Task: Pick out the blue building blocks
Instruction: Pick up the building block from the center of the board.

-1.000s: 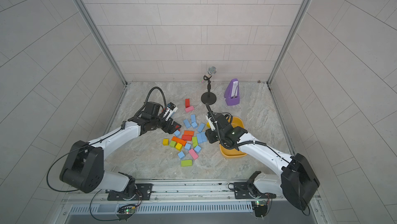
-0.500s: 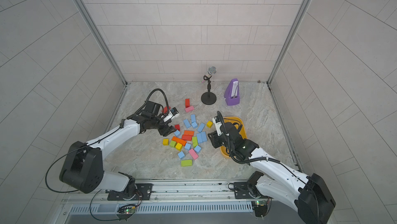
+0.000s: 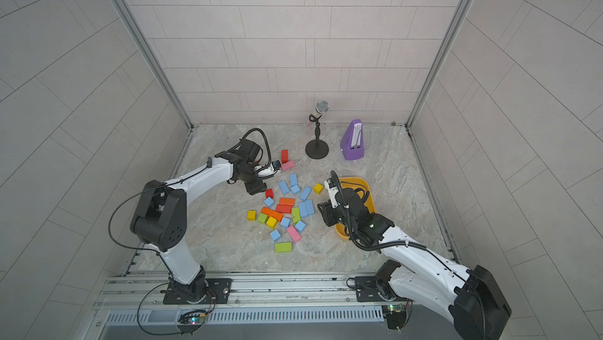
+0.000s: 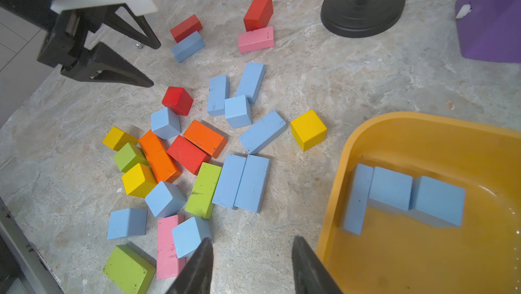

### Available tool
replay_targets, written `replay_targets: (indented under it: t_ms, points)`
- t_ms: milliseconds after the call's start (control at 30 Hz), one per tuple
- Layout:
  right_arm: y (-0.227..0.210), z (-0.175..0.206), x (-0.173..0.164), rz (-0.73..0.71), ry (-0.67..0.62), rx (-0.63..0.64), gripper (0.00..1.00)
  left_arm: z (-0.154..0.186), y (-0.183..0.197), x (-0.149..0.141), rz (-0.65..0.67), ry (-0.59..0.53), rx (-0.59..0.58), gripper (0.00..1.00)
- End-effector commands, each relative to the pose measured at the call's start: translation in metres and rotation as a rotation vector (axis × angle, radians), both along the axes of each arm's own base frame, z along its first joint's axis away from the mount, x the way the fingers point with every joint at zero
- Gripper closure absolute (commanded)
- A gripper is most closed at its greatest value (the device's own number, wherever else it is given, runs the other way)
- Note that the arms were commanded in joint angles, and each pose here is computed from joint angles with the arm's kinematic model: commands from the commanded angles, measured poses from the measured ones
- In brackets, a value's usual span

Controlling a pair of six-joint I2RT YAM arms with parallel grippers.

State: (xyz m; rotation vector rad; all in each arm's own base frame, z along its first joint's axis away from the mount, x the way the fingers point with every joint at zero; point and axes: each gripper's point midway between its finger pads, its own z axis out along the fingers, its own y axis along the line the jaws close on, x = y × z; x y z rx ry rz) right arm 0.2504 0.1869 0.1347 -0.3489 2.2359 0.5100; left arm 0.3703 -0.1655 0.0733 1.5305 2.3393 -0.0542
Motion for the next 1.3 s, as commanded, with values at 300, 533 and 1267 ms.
replay_targets:
  t_ms: [300,533,1267]
  points:
    - [-0.003,-0.012,0.004,-0.015,0.005,-0.037,0.52,-0.002,0.04,0.057,0.359,-0.046,0.104,0.42]
    - [-0.004,-0.012,0.004,-0.011,0.012,-0.062,0.52,-0.018,0.046,0.059,0.405,0.0,0.16,0.44]
    - [-0.009,-0.006,0.001,-0.005,-0.001,-0.08,0.52,-0.054,0.039,0.058,0.475,0.119,0.163,0.58]
